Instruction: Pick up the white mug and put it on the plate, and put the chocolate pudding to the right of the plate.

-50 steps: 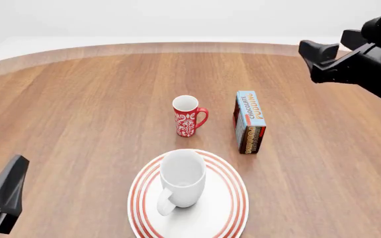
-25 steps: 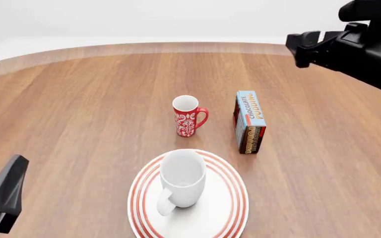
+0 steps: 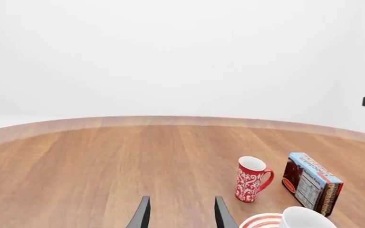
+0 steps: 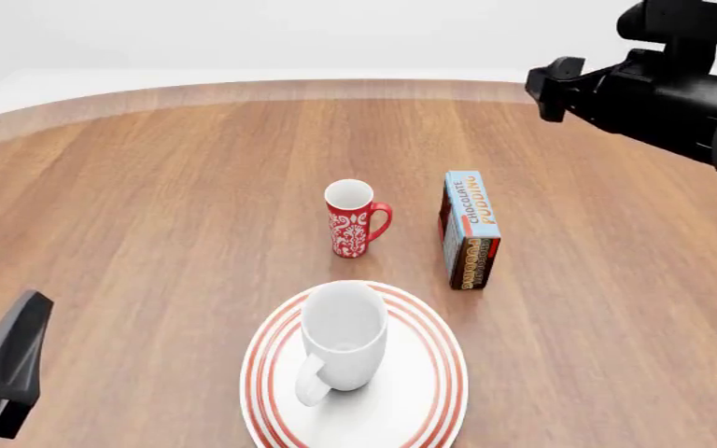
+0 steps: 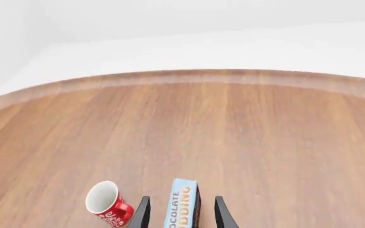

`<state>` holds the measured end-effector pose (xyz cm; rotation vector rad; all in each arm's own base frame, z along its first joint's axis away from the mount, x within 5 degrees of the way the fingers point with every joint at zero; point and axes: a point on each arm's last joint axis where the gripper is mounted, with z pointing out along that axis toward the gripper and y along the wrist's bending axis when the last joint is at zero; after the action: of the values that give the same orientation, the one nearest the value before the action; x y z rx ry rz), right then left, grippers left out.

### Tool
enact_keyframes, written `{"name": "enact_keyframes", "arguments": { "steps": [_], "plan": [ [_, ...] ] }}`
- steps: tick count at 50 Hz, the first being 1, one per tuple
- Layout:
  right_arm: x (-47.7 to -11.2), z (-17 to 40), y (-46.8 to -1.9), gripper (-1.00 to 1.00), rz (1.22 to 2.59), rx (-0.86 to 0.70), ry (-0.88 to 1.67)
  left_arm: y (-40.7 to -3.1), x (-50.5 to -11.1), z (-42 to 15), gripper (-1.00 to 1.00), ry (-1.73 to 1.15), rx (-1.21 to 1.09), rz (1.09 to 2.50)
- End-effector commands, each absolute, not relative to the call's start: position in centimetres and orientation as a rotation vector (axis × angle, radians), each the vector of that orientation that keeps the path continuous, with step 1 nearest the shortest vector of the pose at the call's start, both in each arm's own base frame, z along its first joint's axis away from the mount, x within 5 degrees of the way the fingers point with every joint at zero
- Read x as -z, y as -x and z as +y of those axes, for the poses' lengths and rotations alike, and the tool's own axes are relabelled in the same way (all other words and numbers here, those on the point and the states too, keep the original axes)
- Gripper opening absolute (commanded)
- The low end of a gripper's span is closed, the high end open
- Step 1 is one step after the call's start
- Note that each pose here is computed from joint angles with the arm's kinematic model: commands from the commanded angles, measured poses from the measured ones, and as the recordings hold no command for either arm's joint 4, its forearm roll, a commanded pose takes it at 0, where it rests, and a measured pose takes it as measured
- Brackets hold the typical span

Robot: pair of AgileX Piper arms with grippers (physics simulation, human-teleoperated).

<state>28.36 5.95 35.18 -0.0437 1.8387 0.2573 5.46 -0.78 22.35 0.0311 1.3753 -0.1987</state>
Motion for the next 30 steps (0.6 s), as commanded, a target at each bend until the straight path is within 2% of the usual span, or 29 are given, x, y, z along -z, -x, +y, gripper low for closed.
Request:
{"name": "enact_keyframes", "arguments": {
  "steps": [1, 30],
  "plan": [
    [-34.5, 5.8, -29.2, 1.00, 1.864, -0.272, 0.001, -5.4, -22.4, -0.8, 1.00, -0.031, 0.201, 1.375],
    [-31.1, 6.2, -32.1, 1.00, 1.937, -0.287, -0.048, -5.5, -22.3, -0.8, 1.00, -0.025, 0.210, 1.376]
  ]
}}
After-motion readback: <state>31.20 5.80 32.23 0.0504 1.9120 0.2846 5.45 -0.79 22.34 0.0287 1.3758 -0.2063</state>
